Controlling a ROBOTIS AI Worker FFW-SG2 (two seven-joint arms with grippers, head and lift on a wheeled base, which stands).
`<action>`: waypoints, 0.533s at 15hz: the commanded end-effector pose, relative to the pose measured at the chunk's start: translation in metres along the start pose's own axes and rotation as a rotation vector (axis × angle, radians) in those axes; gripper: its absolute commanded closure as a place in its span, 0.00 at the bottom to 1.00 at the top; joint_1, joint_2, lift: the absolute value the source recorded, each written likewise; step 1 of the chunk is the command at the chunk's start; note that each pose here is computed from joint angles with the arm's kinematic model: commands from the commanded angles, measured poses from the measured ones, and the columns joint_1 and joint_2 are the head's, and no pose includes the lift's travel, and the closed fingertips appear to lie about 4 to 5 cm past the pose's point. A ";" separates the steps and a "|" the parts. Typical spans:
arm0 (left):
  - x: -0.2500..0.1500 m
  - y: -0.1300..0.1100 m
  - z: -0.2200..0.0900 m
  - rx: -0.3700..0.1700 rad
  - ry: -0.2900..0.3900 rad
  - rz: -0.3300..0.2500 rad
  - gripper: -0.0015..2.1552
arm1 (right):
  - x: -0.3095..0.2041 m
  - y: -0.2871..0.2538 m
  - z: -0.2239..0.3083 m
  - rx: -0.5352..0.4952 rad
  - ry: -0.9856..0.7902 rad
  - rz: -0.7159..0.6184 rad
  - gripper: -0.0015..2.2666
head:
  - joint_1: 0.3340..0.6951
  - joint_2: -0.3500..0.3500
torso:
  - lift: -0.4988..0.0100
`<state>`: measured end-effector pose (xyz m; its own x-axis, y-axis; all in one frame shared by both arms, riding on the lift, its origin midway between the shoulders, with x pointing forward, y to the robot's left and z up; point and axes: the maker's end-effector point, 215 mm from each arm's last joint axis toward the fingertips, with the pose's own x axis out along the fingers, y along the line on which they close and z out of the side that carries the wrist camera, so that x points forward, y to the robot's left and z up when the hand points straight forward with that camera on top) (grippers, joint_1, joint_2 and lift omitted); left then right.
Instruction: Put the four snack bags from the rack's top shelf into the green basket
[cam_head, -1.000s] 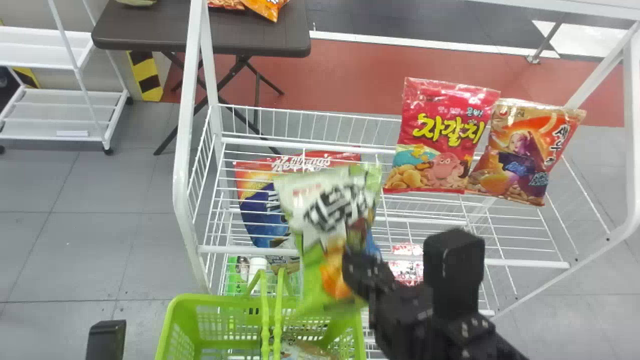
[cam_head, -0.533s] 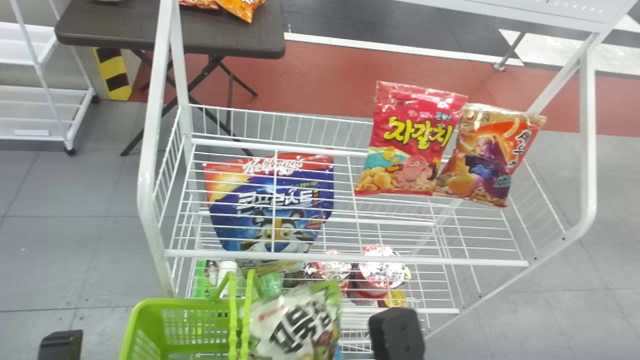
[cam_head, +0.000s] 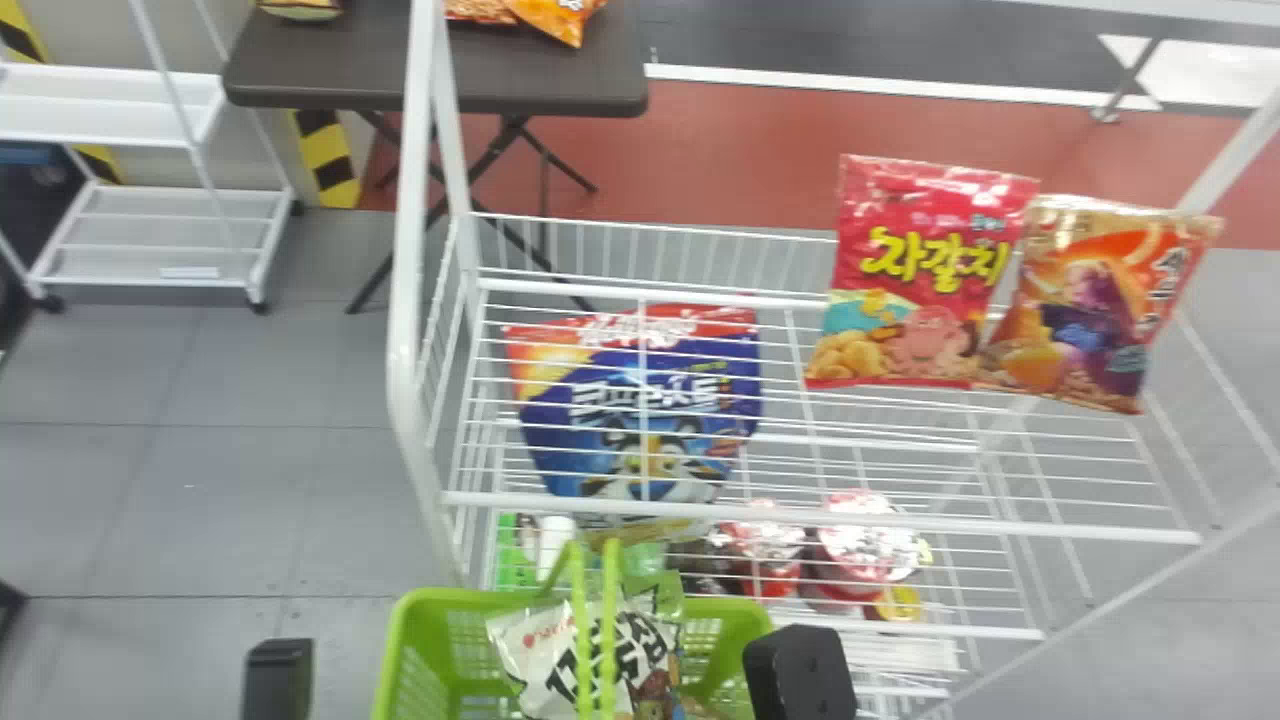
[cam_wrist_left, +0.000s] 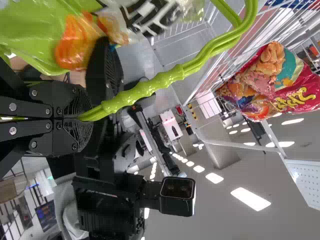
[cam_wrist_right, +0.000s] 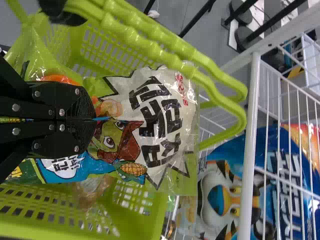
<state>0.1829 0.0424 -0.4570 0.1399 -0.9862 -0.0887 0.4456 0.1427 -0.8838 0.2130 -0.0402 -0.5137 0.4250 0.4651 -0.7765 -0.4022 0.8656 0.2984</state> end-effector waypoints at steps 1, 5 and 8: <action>-0.002 0.001 0.000 0.002 0.002 0.002 0.98 | 0.013 0.008 -0.016 -0.012 0.040 0.015 0.87 | 1.00 0.49 | 0.98; 0.001 -0.001 -0.001 0.002 0.003 -0.004 0.98 | 0.005 -0.001 -0.013 -0.026 0.030 -0.014 0.00 | 1.00 0.56 | 0.98; 0.001 0.000 0.000 0.004 0.003 -0.002 0.98 | -0.006 -0.026 0.013 -0.038 -0.067 -0.082 0.02 | 1.00 0.51 | 0.98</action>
<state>0.1825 0.0413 -0.4570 0.1363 -0.9868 -0.0875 0.4481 0.1402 -0.8829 0.2172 -0.0523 -0.5178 0.4552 0.4274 -0.7811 -0.4041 0.8809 0.2466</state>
